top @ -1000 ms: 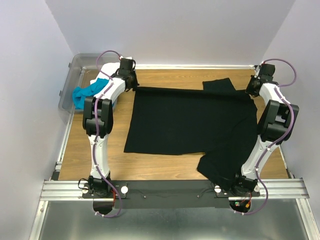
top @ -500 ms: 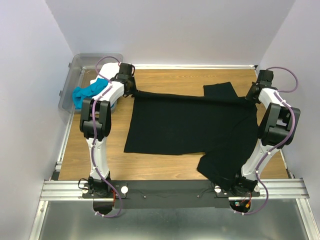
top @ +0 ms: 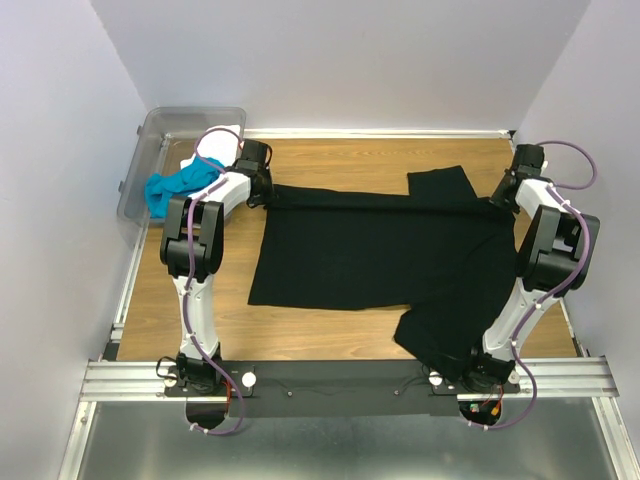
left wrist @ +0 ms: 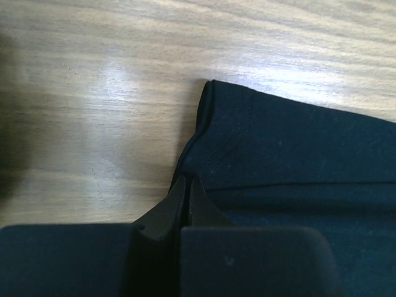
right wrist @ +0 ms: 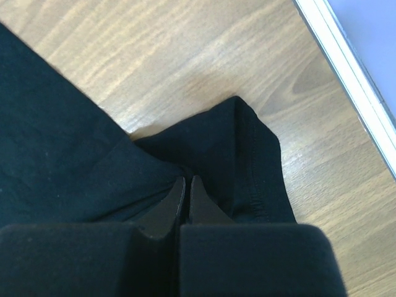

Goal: Fold and stack the t-shirts
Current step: Fold the tshirt

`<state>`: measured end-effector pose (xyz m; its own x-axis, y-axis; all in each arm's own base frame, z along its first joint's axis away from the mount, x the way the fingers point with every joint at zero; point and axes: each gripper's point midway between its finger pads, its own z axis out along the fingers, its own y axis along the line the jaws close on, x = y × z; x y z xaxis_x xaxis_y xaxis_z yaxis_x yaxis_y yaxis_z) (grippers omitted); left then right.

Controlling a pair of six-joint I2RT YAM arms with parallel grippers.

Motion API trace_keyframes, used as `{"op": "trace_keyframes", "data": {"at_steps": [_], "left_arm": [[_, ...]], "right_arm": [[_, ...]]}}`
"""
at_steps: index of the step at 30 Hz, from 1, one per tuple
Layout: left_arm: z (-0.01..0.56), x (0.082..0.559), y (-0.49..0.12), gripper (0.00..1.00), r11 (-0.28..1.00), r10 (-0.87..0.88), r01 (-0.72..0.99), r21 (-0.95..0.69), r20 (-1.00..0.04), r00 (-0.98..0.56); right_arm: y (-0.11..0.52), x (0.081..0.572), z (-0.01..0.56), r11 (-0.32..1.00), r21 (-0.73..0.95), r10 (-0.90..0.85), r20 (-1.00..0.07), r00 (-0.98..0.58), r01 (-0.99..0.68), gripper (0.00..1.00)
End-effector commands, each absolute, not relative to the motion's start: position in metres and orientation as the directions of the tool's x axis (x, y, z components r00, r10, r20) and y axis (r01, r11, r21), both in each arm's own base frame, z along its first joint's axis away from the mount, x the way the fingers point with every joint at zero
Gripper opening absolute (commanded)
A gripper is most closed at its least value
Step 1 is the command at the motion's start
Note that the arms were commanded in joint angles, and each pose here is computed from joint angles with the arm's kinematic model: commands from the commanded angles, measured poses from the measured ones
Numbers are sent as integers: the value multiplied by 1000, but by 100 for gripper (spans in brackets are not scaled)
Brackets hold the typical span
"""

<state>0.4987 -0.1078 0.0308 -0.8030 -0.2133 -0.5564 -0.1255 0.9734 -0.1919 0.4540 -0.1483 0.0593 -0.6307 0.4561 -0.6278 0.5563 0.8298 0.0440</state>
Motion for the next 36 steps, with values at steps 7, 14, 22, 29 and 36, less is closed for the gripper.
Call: {"op": "trace_keyframes", "data": {"at_steps": [7, 14, 22, 29, 36], "left_arm": [[46, 499, -93, 0, 973, -231, -170, -158, -595, -770], [78, 506, -93, 0, 972, -236, -164, -170, -633, -738], [82, 492, -93, 0, 973, -230, -154, -174, -625, -746], [53, 478, -96, 0, 973, -227, -152, -176, -580, -782], [30, 474, -102, 3, 972, -224, -147, -181, -555, -801]], "right_arm": [[-176, 441, 53, 771, -29, 475, -639, -605, 636, 4], [-183, 448, 82, 773, -33, 441, -689, -574, 634, 4], [-190, 434, 90, 747, -66, 436, -702, -562, 662, 3], [-191, 420, 72, 716, -78, 473, -677, -564, 694, 4], [-188, 410, 38, 702, -92, 515, -620, -592, 706, 11]]}}
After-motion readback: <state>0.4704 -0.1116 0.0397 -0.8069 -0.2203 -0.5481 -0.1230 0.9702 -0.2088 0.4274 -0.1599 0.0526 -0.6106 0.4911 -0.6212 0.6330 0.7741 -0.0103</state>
